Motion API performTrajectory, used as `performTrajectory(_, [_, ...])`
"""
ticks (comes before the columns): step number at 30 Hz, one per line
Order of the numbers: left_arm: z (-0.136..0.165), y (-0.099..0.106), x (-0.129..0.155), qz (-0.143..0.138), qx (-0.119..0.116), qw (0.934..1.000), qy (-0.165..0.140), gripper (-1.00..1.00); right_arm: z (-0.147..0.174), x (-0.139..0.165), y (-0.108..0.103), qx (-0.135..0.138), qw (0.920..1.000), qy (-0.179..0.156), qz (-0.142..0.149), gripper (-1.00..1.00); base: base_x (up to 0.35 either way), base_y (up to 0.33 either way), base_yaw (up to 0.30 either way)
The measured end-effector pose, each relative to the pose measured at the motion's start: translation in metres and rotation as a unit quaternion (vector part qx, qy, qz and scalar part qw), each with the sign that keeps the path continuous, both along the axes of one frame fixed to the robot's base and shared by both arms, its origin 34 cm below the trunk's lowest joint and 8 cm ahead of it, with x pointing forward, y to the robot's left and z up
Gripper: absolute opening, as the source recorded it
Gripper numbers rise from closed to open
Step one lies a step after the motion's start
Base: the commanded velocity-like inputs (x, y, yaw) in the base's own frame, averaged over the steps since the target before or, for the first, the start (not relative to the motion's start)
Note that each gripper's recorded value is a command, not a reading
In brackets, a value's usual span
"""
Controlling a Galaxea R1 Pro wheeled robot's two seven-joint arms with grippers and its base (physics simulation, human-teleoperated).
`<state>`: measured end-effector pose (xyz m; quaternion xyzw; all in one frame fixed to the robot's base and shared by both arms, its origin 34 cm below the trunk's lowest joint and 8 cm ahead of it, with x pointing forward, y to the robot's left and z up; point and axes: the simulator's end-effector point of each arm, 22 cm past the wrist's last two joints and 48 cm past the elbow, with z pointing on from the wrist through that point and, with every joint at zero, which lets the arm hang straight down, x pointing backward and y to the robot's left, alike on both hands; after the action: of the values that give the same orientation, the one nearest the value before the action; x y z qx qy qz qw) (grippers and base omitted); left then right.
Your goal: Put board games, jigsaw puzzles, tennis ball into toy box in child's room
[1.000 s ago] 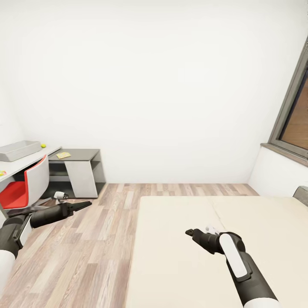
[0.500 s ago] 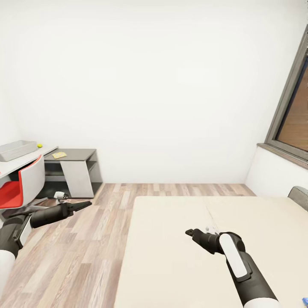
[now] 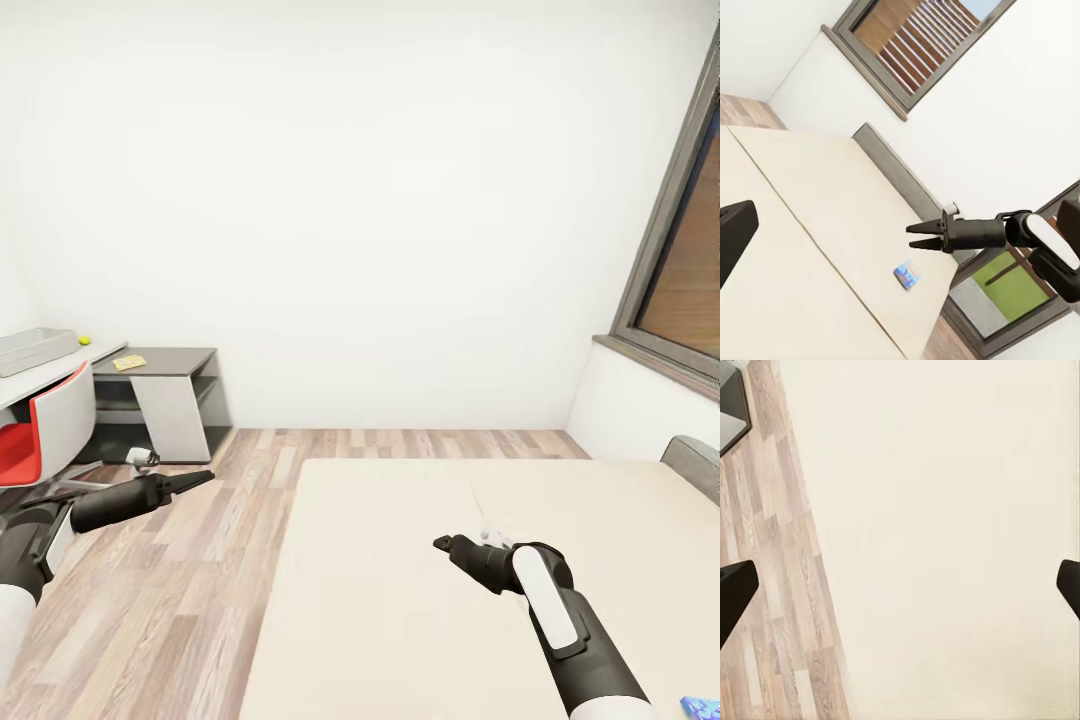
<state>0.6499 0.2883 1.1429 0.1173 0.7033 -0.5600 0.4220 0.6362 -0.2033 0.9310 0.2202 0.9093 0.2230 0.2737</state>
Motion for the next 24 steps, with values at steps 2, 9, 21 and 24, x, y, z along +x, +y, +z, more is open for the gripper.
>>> performTrajectory(2, [0.0000,-0.0001,0.0000,0.000,0.000,1.0000,0.000,1.00,0.0000,0.0000,0.0000,0.000,1.0000,0.000,0.000,1.00,0.000,-0.190,0.000])
performTrajectory(9, [0.0000,0.0000,0.0000,0.000,0.000,1.0000,0.000,1.00,0.0000,0.0000,0.0001,0.000,1.0000,0.000,0.000,1.00,0.000,-0.191,0.000])
performTrajectory(21, [-0.0002,0.0000,0.0000,0.000,0.000,1.0000,0.000,1.00,0.0000,0.0000,0.0003,0.000,1.0000,0.000,0.000,1.00,0.000,-0.191,0.000])
performTrajectory(24, [0.0000,0.0000,0.0000,0.000,0.000,1.0000,0.000,1.00,0.0000,-0.0001,0.0005,0.000,1.0000,0.000,0.001,1.00,0.000,-0.191,0.000])
